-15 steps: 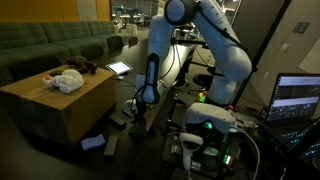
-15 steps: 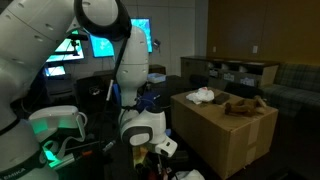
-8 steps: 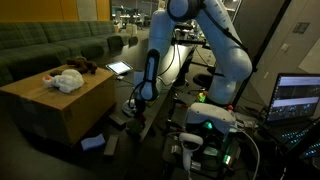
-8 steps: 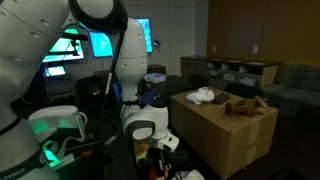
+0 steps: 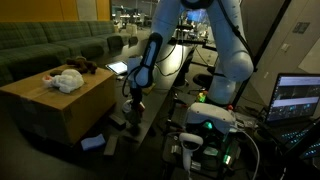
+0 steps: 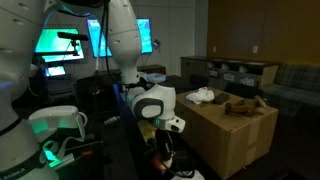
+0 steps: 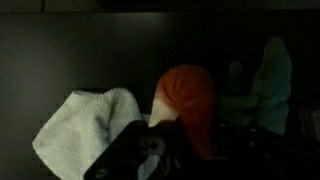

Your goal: Pick up all the objects on the box and put them on table, then pick up the all the objects on the table and put them on the box

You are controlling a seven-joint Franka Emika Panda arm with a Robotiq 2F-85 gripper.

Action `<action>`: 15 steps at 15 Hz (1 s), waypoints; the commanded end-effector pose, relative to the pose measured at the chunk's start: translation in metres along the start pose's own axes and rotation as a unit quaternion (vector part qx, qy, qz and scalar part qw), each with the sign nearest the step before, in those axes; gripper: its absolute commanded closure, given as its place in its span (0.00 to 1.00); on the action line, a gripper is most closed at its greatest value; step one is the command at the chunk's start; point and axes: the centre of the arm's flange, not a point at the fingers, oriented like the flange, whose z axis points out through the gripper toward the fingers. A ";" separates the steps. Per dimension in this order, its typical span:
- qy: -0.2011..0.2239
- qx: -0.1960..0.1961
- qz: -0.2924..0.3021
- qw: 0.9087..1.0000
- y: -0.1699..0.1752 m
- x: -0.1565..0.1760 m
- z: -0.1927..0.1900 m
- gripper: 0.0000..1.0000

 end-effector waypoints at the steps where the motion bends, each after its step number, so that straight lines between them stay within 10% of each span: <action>1: 0.023 -0.033 -0.013 0.999 -0.001 0.025 -0.055 0.97; 15: 0.207 -0.053 0.000 0.977 0.012 0.168 -0.223 0.97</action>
